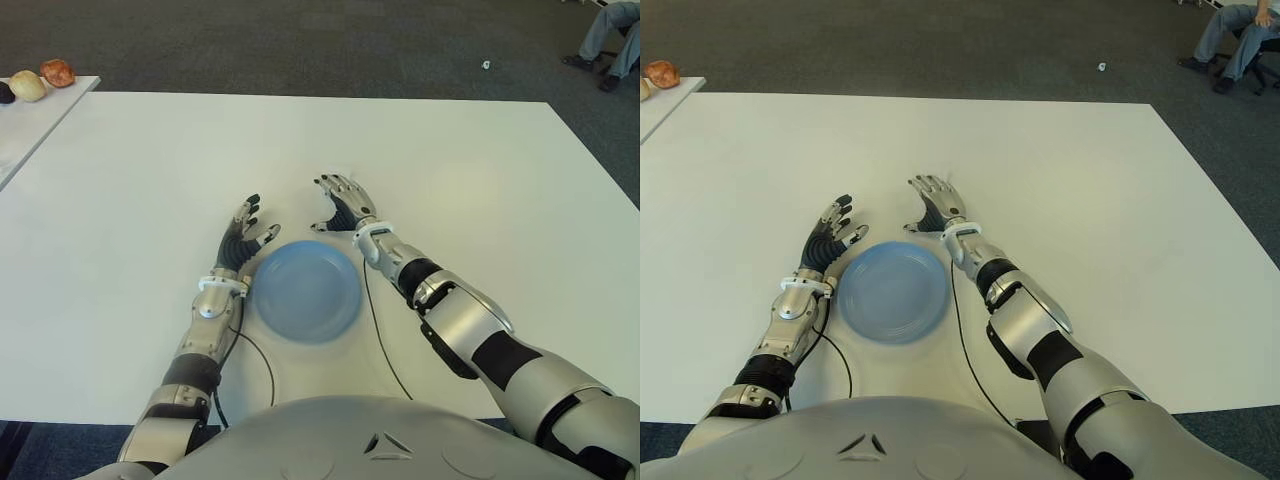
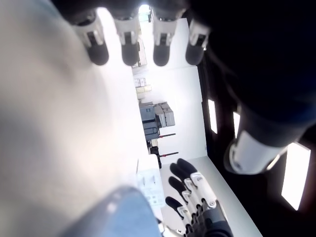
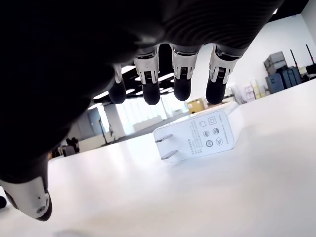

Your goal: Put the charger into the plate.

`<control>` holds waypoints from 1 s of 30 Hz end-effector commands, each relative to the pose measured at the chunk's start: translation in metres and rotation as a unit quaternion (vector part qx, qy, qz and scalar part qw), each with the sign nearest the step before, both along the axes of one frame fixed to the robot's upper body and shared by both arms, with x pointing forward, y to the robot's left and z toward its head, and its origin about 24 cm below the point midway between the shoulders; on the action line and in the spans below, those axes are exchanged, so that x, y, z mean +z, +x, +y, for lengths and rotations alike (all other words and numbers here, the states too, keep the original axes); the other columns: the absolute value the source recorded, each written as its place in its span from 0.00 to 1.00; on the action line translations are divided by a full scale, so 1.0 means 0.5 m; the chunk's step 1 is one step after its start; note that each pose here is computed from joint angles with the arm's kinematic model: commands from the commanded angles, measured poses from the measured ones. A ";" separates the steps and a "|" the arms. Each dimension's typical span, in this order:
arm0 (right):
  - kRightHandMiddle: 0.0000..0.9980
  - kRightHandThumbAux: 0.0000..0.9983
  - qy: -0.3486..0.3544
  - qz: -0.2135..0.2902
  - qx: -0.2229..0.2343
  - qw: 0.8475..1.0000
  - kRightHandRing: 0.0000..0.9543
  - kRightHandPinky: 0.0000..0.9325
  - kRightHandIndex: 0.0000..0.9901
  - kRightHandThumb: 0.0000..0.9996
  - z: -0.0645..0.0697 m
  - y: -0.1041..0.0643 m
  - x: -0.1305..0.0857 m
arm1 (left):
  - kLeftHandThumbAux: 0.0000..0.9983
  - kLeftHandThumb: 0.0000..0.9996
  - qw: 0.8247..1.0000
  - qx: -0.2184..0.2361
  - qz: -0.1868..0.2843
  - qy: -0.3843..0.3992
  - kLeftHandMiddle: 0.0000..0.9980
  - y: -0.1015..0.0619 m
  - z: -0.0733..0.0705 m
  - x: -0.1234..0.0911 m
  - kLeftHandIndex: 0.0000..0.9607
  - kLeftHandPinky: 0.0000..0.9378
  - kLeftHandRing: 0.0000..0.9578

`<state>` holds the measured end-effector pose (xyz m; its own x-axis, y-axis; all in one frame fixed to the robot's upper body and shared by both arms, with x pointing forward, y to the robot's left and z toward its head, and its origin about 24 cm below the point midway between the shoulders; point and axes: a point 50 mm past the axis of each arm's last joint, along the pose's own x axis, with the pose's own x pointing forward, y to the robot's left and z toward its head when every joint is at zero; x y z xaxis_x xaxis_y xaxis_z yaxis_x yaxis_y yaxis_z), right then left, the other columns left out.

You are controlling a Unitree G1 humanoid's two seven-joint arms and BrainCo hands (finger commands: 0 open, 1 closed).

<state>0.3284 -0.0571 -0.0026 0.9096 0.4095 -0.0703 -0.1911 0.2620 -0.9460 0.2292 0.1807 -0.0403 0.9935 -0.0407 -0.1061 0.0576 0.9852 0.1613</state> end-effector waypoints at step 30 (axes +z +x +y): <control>0.00 0.68 0.008 0.150 -0.034 0.988 0.00 0.00 0.00 0.00 -0.011 0.006 -0.021 | 0.64 0.00 0.996 0.025 0.084 -0.034 0.04 -0.064 0.038 -0.059 0.00 0.06 0.04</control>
<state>0.3419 -0.0535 0.0080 0.8927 0.3920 -0.2226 -0.3548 0.3065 -0.8833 0.2260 0.1943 -0.0404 0.9943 -0.0218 -0.1041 0.0334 0.9932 0.1112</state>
